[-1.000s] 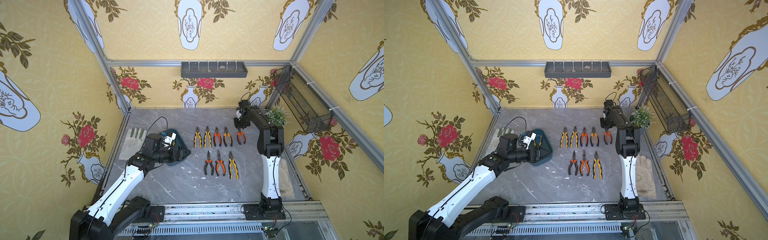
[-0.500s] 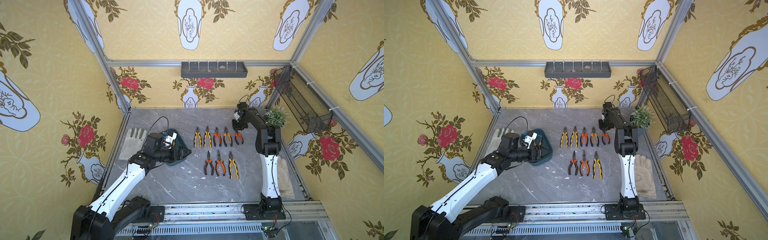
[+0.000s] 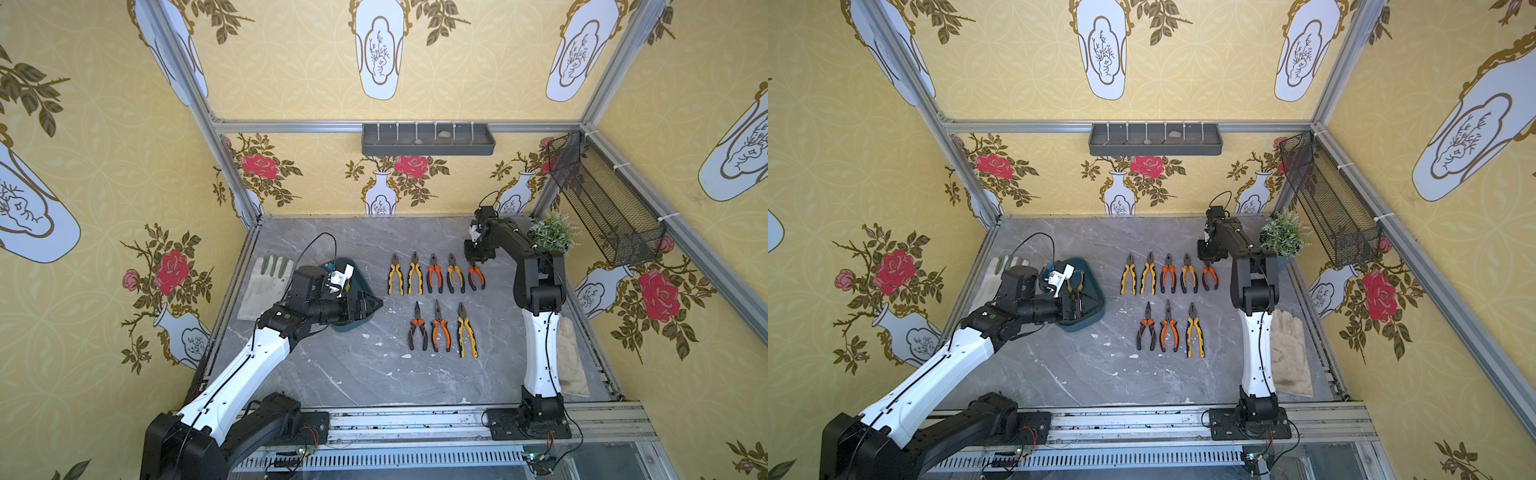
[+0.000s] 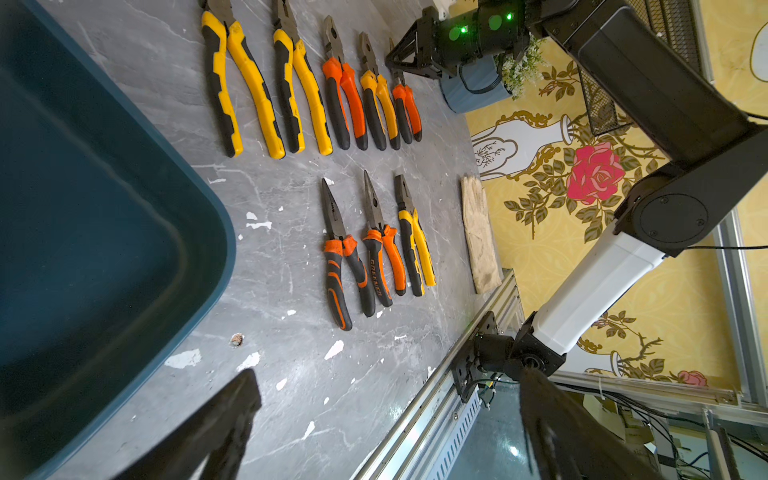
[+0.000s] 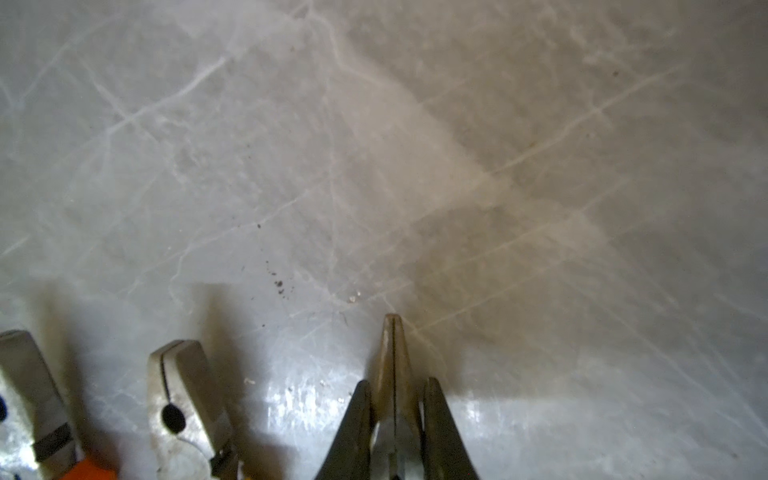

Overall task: Take the pliers out of the storage box
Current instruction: Place the pliers at the center of the board.

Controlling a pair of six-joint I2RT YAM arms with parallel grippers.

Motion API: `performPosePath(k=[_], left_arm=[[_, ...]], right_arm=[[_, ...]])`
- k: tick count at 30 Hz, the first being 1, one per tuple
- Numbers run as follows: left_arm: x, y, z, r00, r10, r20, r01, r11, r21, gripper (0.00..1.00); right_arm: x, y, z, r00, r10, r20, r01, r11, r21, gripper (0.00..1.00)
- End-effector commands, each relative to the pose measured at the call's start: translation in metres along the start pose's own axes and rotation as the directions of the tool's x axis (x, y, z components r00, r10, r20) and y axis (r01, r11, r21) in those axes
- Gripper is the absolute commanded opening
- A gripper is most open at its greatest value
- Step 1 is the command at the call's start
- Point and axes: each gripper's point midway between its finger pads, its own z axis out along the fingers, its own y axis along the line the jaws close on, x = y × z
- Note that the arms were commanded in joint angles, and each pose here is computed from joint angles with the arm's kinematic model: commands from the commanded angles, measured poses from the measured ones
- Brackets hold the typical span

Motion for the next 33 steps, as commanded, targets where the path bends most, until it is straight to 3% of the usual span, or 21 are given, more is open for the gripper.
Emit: performPosePath(k=[1, 10, 12, 18, 27, 29, 33], left_arm=[[0.0, -0.001, 0.0, 1.0, 0.001, 0.003, -0.001, 1.0, 0.01, 0.99], [0.0, -0.001, 0.002, 1.0, 0.002, -0.004, -0.002, 1.0, 0.016, 0.99], [0.001, -0.001, 0.002, 1.0, 0.001, -0.007, 0.0, 1.0, 0.016, 0.99], [0.001, -0.002, 0.001, 1.0, 0.004, -0.006, -0.004, 1.0, 0.019, 0.99], [0.002, -0.003, -0.001, 1.0, 0.007, -0.004, -0.007, 1.0, 0.02, 0.99], [0.003, -0.001, 0.0, 1.0, 0.005, -0.006, -0.004, 1.0, 0.015, 0.99], [0.002, 0.002, -0.001, 1.0, -0.003, -0.004, 0.003, 1.0, -0.011, 0.99]], right_arm=[[0.012, 0.001, 0.012, 0.999, 0.016, -0.046, -0.017, 1.0, -0.005, 0.19], [0.014, 0.001, 0.012, 0.999, 0.01, -0.05, -0.01, 1.0, 0.002, 0.25], [0.015, 0.001, 0.012, 0.999, 0.009, -0.05, -0.009, 1.0, 0.002, 0.33], [0.019, 0.002, 0.014, 0.998, 0.003, -0.062, -0.002, 1.0, 0.006, 0.42], [0.021, 0.004, 0.009, 0.999, 0.0, -0.054, 0.001, 1.0, 0.018, 0.37], [0.02, 0.003, 0.007, 0.999, 0.001, -0.049, 0.0, 1.0, 0.023, 0.4], [0.008, 0.0, 0.0, 1.0, 0.0, -0.011, 0.001, 0.999, 0.046, 0.57]])
